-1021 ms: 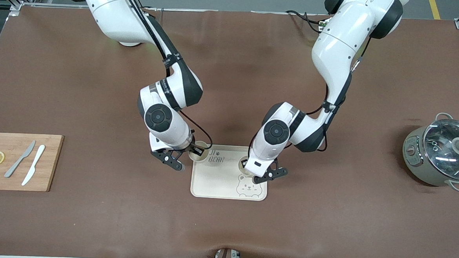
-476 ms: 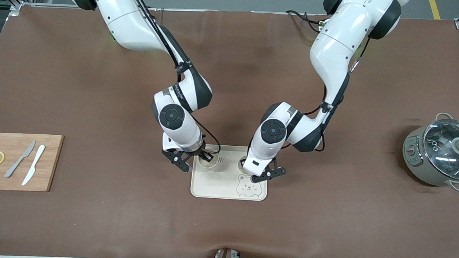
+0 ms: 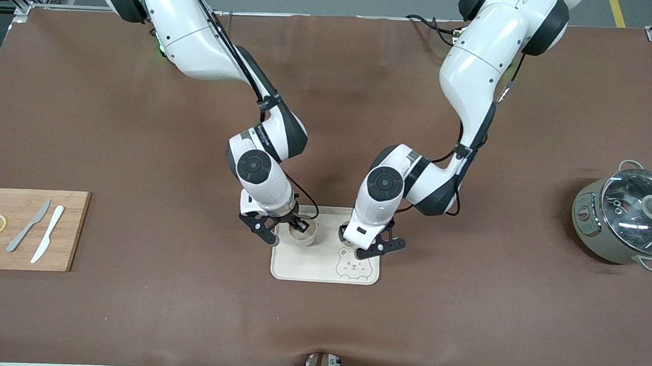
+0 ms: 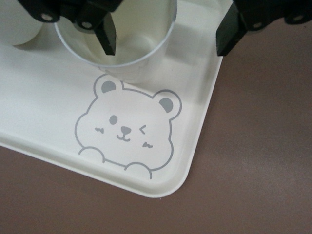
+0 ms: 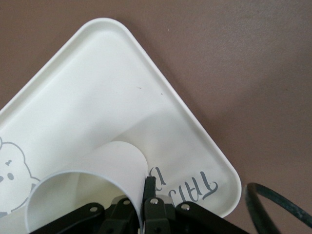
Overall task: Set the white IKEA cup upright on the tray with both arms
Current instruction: 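Lower both cups upright onto the tray and open both grippers, then lift both grippers up and away from the cups on the tray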
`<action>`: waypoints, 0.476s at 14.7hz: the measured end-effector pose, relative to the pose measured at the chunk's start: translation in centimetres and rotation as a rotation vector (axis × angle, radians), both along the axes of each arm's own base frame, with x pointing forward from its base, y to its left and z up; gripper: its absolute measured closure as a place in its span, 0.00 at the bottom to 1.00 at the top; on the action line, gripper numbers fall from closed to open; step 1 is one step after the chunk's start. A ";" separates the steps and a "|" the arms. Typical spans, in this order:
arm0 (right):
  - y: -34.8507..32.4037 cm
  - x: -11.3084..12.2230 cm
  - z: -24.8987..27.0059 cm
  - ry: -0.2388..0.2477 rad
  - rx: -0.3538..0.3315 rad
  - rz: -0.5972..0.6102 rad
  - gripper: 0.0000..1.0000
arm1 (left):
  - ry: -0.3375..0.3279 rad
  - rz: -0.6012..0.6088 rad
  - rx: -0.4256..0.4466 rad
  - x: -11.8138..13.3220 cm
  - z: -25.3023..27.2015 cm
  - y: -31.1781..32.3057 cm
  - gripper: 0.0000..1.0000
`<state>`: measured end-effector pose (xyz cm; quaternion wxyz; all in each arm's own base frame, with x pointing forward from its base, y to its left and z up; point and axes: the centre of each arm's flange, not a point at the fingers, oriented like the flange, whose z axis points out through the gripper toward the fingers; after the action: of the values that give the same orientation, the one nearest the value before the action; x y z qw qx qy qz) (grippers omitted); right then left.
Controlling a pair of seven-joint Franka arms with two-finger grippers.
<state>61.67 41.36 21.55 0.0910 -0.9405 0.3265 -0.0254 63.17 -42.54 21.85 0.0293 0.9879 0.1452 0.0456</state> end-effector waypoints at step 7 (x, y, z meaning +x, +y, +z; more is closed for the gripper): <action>0.0 0.0 0.0 -0.003 0.001 -0.004 0.93 | 0.060 0.012 0.069 1.3 5.2 3.5 0.00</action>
<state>61.71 41.37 21.52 0.0919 -0.9398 0.3281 -0.0267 64.48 -39.07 27.01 -0.0093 0.9884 0.1501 0.0212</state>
